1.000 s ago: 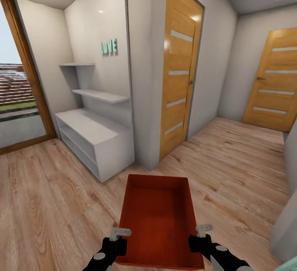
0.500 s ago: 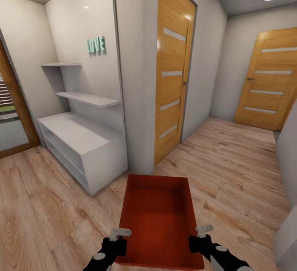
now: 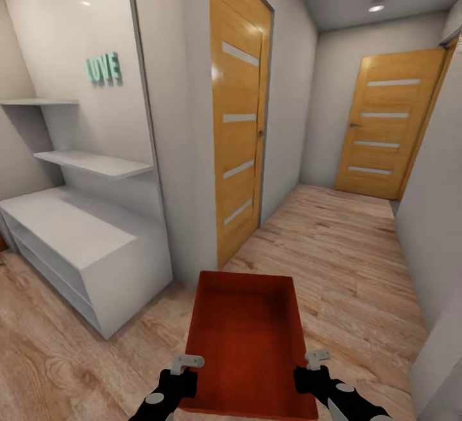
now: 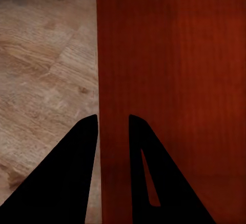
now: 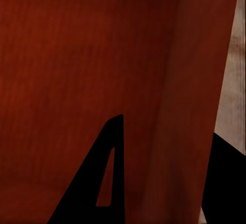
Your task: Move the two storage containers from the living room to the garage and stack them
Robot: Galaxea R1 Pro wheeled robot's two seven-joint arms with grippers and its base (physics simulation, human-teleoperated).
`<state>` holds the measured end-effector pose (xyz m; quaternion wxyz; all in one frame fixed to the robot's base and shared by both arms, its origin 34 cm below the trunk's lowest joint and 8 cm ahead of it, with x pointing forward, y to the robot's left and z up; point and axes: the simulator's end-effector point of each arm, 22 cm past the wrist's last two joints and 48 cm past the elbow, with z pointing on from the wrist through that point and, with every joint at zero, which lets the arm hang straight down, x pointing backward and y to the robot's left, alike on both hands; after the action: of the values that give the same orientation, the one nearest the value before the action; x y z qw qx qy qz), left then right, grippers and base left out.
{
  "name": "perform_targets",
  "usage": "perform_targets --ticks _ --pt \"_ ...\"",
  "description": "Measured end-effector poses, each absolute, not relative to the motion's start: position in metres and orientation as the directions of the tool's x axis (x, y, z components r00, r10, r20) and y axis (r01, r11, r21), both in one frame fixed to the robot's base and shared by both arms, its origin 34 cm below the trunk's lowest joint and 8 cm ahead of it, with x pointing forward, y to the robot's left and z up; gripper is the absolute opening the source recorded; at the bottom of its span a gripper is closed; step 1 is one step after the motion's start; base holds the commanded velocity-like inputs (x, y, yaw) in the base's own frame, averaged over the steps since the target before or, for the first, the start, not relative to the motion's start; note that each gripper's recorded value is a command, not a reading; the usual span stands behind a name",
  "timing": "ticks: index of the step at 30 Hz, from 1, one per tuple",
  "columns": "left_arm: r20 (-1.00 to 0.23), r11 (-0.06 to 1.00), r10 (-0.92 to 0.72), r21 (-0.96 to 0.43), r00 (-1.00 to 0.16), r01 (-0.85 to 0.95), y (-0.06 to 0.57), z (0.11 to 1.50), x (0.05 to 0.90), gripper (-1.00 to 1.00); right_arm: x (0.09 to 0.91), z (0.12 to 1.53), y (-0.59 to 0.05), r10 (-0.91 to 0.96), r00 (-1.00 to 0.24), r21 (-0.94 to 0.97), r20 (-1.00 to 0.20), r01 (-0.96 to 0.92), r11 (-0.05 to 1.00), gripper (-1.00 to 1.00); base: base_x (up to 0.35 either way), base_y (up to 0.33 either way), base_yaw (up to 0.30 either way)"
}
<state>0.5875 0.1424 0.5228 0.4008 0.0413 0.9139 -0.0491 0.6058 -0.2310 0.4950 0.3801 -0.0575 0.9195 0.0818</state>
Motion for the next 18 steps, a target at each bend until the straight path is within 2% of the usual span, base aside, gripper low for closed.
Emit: perform_targets --ticks 10,18 --pt "-0.744 0.992 0.036 -0.055 -0.667 0.115 0.1426 0.5280 0.5897 -1.00 0.6082 0.5004 -0.2308 -0.043 -0.697 0.105 -0.716 -0.169 0.980 -1.00 0.341 0.000 -0.234" --pt "-0.745 0.992 0.036 -0.054 -0.666 0.115 0.1430 0.5288 0.5900 -1.00 0.6087 0.5013 -0.2304 -0.044 -0.695 0.104 -0.717 -0.169 0.980 -1.00 0.341 0.000 -0.031"
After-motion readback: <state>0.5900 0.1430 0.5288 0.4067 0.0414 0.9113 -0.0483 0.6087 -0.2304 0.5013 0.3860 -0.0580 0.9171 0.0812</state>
